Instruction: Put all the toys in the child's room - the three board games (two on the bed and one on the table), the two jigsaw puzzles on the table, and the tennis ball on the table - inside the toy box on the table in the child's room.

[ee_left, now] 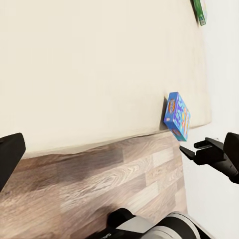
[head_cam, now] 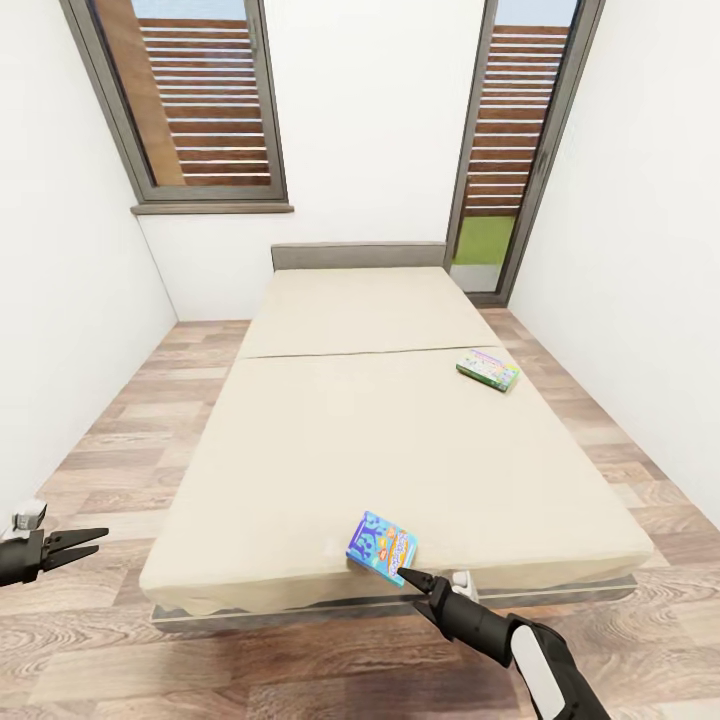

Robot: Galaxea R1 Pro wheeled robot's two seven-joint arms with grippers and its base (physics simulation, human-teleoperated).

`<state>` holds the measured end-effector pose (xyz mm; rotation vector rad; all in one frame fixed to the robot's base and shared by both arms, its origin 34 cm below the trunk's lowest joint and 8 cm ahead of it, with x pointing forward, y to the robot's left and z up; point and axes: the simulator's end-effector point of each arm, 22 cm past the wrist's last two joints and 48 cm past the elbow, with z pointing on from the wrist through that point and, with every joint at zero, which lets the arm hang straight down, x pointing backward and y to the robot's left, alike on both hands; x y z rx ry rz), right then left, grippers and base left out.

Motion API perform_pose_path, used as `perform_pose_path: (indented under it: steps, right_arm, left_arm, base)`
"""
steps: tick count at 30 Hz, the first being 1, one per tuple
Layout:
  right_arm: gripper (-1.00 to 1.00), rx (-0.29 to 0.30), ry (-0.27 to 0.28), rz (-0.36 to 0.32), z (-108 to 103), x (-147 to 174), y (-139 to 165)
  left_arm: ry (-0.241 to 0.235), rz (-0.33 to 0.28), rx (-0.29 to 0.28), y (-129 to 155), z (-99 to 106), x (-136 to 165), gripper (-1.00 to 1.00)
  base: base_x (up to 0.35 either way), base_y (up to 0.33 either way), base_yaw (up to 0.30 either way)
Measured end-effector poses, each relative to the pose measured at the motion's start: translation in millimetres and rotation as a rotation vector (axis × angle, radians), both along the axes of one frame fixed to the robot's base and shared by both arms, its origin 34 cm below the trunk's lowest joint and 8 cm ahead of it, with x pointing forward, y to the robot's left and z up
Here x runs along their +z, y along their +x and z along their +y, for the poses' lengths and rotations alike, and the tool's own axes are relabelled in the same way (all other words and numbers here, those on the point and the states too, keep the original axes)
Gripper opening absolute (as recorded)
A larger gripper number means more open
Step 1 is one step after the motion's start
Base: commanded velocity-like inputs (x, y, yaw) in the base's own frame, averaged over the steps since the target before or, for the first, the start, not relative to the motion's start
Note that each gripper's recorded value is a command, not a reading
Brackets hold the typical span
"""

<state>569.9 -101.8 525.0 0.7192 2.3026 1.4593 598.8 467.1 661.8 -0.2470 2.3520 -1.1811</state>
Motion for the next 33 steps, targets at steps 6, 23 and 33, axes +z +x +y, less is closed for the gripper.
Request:
perform_pose_path:
  steps: [6,23,33]
  right_arm:
    - [1.00,0.001,0.000,-0.001,0.6,0.0,0.0]
    - [1.00,0.002,-0.007,0.003,-0.5,-1.3,-0.6]
    - [1.00,0.002,-0.008,0.004,-1.7,-1.7,-0.7]
  left_arm:
    - [0.000,0.000,0.000,0.0,0.1,-0.1,1.00]
    - [0.000,0.000,0.000,-0.1,0.1,0.0,1.00]
    - [0.000,-0.001,0.000,0.2,0.1,0.3,1.00]
  base:
    - [0.000,0.000,0.000]
    - [0.059,0.026,0.000]
    - [0.020,0.009,0.000]
